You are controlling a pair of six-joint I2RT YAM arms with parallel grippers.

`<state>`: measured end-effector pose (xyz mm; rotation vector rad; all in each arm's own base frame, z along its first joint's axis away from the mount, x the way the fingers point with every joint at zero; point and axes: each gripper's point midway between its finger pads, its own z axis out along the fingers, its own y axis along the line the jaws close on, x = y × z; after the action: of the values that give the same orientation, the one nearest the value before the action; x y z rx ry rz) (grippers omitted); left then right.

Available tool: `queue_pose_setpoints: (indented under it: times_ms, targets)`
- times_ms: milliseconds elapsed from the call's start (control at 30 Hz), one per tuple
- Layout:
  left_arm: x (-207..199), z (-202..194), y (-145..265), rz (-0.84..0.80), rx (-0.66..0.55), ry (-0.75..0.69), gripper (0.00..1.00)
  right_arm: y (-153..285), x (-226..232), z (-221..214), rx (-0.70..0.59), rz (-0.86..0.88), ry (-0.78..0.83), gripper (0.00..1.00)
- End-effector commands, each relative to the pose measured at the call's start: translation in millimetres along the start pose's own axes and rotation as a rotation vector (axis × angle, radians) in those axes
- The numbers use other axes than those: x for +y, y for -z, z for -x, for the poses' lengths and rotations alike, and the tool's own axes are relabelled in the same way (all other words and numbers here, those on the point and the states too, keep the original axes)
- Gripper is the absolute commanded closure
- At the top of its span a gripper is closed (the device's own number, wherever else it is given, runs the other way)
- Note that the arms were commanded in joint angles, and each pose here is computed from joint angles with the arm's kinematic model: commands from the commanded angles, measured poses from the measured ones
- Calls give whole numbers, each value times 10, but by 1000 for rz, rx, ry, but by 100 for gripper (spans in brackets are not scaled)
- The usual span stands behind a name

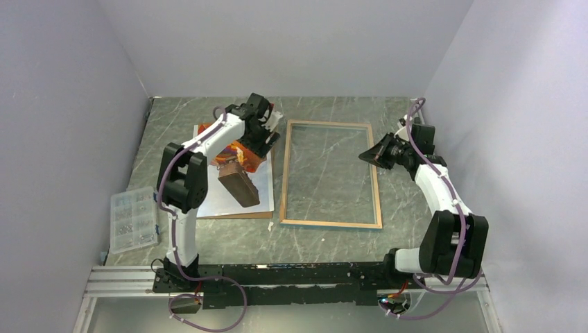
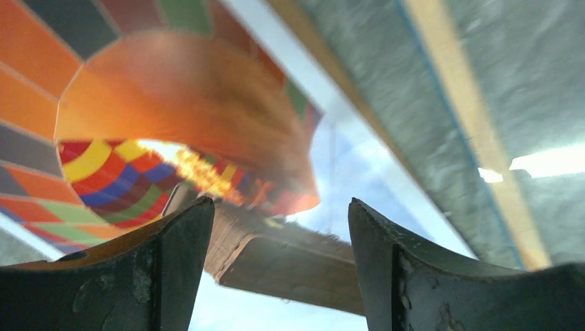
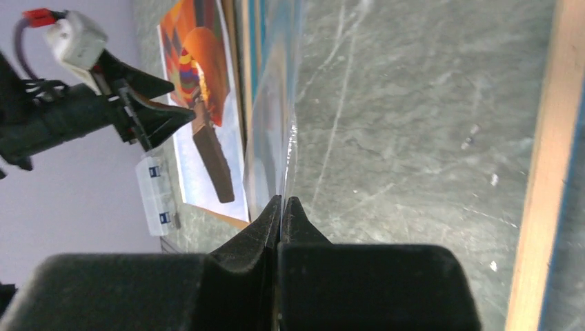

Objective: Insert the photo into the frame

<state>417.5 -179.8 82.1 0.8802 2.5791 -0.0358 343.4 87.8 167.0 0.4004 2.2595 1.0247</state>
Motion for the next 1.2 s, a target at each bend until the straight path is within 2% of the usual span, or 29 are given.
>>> queue_pose_setpoints:
  times_ms: [0,200,367,467,667,867,1000,1167]
  targets:
    - [-523,367,6,-139,-69,-19,23,137,-69,-122,8,-44,28,100]
    - [-799,598,-177,-180,-134,-37,25,271,-59,-112,3,-72,50,100]
    - [-581,556,-388,-57,-149,-51,31,311,-12,-123,4,-48,53,100]
    - [-496,504,-392,-53,-169,-51,33,312,4,-148,10,-34,51,100]
    - [-433,311,-579,-21,-127,-94,34,317,-27,-207,19,-38,51,100]
    - [-223,120,-809,110,-54,-127,34,343,25,-237,17,-14,52,100]
    - [-53,-107,-806,181,0,-154,34,309,33,-270,15,7,40,100]
    - [224,-368,-747,197,37,-120,34,242,-25,-346,34,8,32,100]
